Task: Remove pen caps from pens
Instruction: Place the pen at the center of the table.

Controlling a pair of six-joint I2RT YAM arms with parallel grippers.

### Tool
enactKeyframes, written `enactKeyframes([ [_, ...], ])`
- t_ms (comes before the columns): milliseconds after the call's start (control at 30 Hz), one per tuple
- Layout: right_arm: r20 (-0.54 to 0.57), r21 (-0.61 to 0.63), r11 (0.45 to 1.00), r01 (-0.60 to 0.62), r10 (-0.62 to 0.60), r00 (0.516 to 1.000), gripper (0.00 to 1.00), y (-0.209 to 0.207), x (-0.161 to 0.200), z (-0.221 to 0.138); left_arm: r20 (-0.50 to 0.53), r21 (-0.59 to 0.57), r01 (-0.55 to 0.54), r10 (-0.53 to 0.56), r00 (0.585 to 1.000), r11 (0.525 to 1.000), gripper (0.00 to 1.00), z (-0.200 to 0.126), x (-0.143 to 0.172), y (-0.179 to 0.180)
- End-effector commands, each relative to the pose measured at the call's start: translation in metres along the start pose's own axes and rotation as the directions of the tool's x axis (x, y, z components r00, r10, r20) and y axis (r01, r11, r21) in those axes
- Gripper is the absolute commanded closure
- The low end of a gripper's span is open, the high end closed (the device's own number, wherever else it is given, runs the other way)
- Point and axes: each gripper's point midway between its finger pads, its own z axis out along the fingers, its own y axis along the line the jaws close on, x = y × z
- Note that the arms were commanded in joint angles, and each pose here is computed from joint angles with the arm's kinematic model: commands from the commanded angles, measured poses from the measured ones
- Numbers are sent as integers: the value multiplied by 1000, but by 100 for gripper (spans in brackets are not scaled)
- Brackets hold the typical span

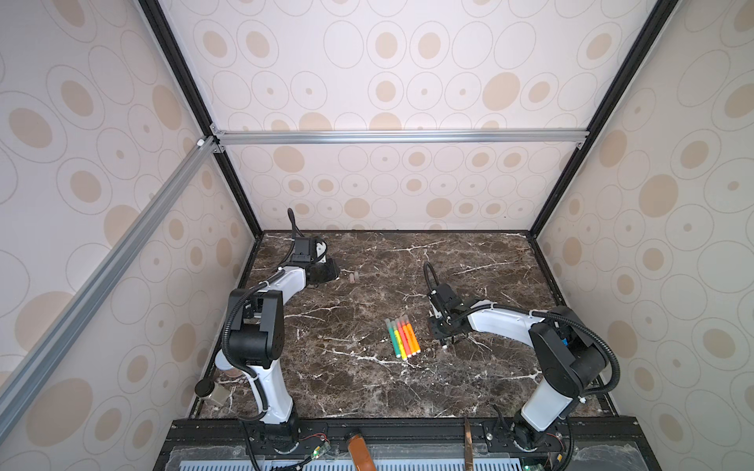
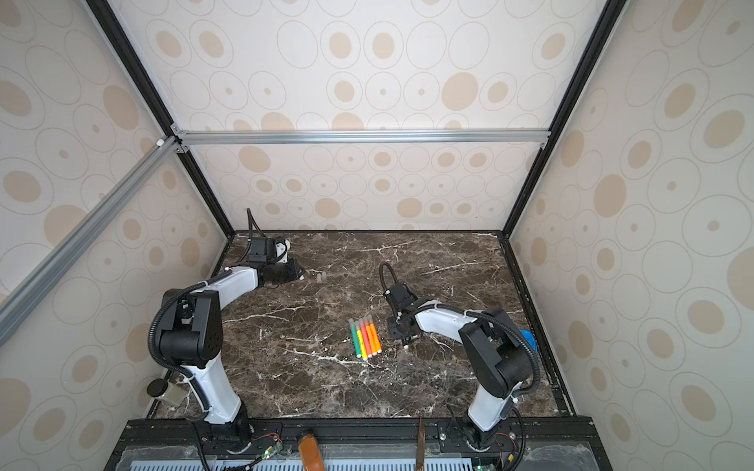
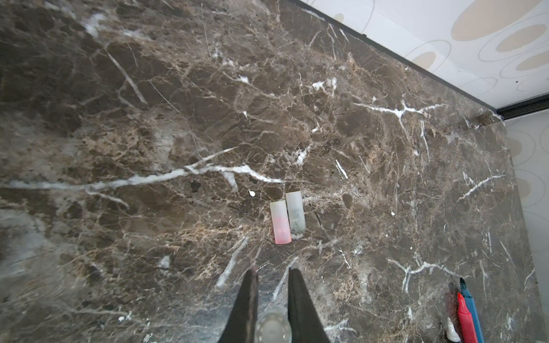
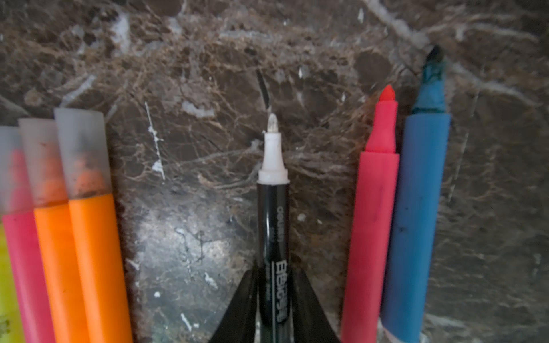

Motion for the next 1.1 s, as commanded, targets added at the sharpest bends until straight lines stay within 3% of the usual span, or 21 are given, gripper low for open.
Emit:
enactKeyframes([
  [0, -25, 35, 999, 6, -5, 1000, 75, -5, 3, 3, 12, -4, -19, 19, 1000, 1000, 100, -2, -3, 3],
  [200, -18, 57, 998, 11, -10, 1000, 76, -9, 1, 1, 25, 0, -23, 23, 999, 1000, 100, -5, -7, 0],
  [300, -3, 73, 997, 23, -23, 1000, 89, -11, -4, -2, 27, 6, -23, 22, 999, 1000, 100, -5, -7, -1],
  [367, 4, 81, 996, 33, -33, 999, 91, -11, -8, -3, 30, 10, -22, 21, 999, 1000, 100, -6, -7, -1],
  [700, 34, 128, 990, 54, -59, 998, 89, -14, -31, -10, 16, -10, -21, 21, 1000, 1000, 100, -3, -2, 4],
  [1067, 5, 154, 986, 56, -58, 998, 84, -18, -25, -2, 0, -14, -14, 14, 1000, 1000, 100, 1, 7, 9],
])
